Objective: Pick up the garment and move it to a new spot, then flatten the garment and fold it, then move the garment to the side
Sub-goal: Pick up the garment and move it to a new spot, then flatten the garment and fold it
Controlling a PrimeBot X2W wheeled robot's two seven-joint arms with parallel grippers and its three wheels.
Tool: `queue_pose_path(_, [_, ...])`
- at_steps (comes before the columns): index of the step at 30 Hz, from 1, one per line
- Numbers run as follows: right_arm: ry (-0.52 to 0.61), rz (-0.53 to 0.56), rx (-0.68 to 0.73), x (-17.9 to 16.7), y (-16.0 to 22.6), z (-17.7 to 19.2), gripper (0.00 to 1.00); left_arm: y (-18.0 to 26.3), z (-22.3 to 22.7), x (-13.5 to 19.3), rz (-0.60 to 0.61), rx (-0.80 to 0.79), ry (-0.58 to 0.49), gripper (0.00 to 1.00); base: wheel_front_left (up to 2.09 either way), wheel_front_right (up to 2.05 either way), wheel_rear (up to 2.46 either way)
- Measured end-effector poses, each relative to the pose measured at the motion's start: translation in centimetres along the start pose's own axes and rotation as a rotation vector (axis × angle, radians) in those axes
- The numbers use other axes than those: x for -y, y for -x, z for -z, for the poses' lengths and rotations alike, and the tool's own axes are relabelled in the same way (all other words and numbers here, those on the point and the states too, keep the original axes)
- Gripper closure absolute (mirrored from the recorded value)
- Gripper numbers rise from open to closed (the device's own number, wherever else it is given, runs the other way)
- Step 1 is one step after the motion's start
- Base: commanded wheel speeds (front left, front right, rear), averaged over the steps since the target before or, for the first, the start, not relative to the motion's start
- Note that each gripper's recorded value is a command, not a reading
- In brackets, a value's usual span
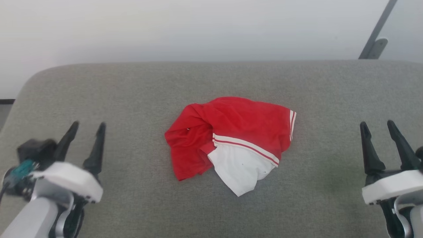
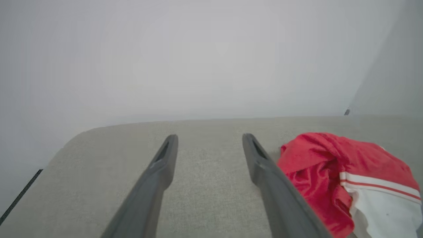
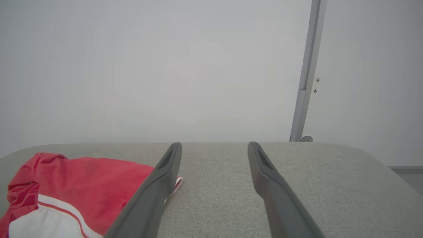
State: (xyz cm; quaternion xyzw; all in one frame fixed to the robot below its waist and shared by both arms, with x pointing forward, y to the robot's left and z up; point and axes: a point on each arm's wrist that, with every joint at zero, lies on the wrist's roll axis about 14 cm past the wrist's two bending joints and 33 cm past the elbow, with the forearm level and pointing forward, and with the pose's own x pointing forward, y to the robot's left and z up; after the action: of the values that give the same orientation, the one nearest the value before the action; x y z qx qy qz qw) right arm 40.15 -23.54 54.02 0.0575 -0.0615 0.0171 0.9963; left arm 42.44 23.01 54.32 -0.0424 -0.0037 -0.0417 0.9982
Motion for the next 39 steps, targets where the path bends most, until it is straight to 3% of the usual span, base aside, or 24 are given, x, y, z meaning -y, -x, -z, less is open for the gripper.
queue_pose_path(7, [-0.001, 0.0, 0.01, -0.3, 0.4, -0.3, 0.0, 3.4, -0.7, -3.2, -0.113, 0.044, 0.005, 0.0, 0.0, 0.0, 0.0])
queue_pose_path(18, [-0.005, 0.001, 0.013, -0.4, 1.0, -0.5, 0.0, 6.7, -0.4, -5.4, -0.204, 0.059, 0.035, 0.0, 0.0, 0.0, 0.0])
queue_pose_path(32, [-0.005, -0.012, 0.011, -1.1, 0.8, -0.6, 0.0, 7.1, -0.6, -5.7, -0.215, 0.075, 0.041, 0.0, 0.0, 0.0, 0.0])
queue_pose_path(39, [-0.005, -0.012, -0.003, -1.1, 0.5, -0.1, 0.0, 5.6, -1.1, -3.8, -0.143, 0.072, 0.026, 0.0, 0.0, 0.0, 0.0])
